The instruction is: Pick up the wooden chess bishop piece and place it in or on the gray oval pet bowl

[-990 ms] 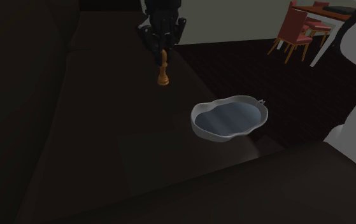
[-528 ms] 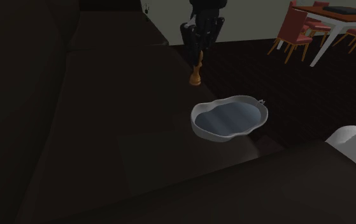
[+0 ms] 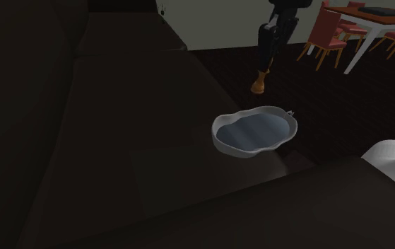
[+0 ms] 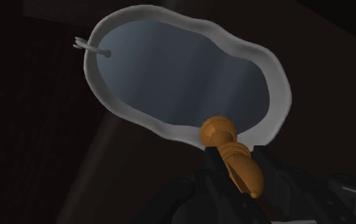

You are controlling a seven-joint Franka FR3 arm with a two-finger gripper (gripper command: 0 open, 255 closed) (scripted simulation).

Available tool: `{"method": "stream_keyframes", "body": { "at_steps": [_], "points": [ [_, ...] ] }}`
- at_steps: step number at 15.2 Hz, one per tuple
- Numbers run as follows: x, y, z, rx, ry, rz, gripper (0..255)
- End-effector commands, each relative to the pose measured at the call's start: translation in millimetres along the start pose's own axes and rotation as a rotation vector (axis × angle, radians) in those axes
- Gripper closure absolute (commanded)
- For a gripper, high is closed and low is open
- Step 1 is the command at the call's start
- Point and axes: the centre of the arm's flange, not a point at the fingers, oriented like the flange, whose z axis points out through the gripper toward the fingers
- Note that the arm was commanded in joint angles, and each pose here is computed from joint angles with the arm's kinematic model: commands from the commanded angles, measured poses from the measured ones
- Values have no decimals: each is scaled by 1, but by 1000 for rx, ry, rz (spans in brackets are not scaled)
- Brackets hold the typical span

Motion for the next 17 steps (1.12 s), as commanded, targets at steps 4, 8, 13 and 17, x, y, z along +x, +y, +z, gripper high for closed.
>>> {"method": "stream_keyframes", "body": {
  "at_steps": [4,8,13,17],
  "points": [
    [-33,28,8,1,0,-2,255],
    [-33,28,30,1,0,-2,255],
    [-33,28,56,1,0,-2,255],
    [-33,28,77,1,0,-2,255]
  ]
}}
